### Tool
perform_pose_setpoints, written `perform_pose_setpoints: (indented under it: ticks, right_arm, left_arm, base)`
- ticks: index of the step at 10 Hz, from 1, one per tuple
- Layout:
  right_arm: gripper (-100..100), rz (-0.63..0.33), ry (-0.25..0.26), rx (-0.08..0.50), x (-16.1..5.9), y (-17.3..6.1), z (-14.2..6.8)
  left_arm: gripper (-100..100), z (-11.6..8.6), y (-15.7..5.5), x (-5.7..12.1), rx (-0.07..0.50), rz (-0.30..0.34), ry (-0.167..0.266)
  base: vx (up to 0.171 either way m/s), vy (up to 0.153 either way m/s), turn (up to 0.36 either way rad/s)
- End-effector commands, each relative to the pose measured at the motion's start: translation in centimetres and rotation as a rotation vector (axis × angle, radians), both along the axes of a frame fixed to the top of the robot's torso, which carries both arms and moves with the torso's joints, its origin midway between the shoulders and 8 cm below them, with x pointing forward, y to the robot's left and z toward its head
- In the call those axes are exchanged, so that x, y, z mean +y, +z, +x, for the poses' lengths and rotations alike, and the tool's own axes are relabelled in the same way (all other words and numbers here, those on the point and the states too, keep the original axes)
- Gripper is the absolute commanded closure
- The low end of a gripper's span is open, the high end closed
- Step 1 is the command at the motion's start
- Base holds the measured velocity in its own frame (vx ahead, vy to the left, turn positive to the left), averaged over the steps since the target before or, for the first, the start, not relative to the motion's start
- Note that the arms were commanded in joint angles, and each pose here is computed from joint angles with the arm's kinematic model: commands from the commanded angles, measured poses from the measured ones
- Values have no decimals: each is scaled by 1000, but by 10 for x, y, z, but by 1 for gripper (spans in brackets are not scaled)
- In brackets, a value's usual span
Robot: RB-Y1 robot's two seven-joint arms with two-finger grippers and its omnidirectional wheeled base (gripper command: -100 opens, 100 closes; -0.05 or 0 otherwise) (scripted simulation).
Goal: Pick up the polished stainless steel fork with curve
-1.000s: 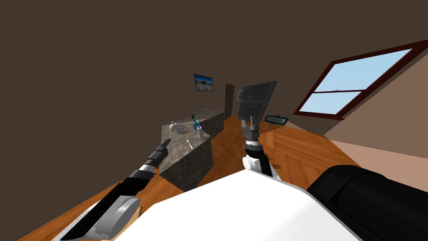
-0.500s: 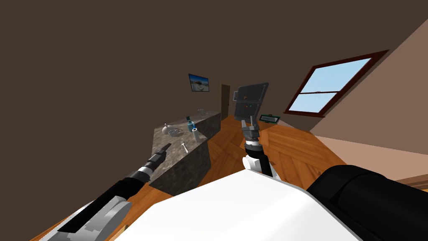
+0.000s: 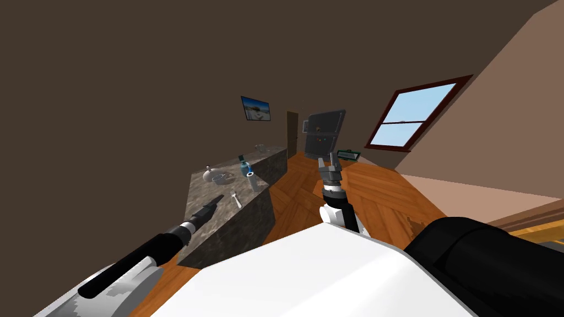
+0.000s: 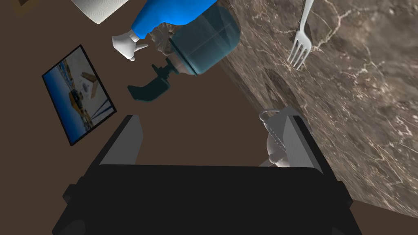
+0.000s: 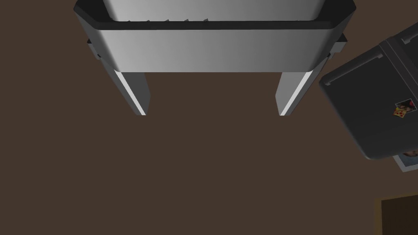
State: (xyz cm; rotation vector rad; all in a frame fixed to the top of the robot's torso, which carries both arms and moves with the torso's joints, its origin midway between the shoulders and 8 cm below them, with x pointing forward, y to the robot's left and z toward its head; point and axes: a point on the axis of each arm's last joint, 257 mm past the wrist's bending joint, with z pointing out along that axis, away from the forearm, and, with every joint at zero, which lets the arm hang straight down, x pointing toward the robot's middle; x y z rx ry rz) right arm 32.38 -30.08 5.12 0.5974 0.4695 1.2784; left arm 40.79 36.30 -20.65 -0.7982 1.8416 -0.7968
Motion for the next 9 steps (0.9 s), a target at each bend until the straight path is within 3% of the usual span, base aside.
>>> perform_pose_setpoints:
  ticks: [1,2,4,5,6,8,9]
  right_arm:
    - [0,0,0,0,0,0,0]
    - [0,0,0,0,0,0,0]
    - [0,0,0,0,0,0,0]
    - [0,0,0,0,0,0,0]
    - [0,0,0,0,0,0,0]
    - [0,0,0,0,0,0,0]
    - [0,0,0,0,0,0,0]
  left_arm:
    - [-100,-5,-9,12,46,28,8]
    - [-100,-12,-23,26,111,59,25]
    - [-100,-13,-25,28,121,68,26]
    - [-100,-21,-37,43,181,102,39]
    - [-100,-23,-40,45,196,107,44]
    - [-100,-41,-62,74,315,169,76]
    - [-100,-46,-67,78,343,183,83]
  base:
    - [48,-32,-95]
    - [55,-45,-170]
    - [36,-17,-30]
    - [54,-17,-168]
    - [53,-18,-102]
    - [100,-49,-201]
    - [95,-29,-88]
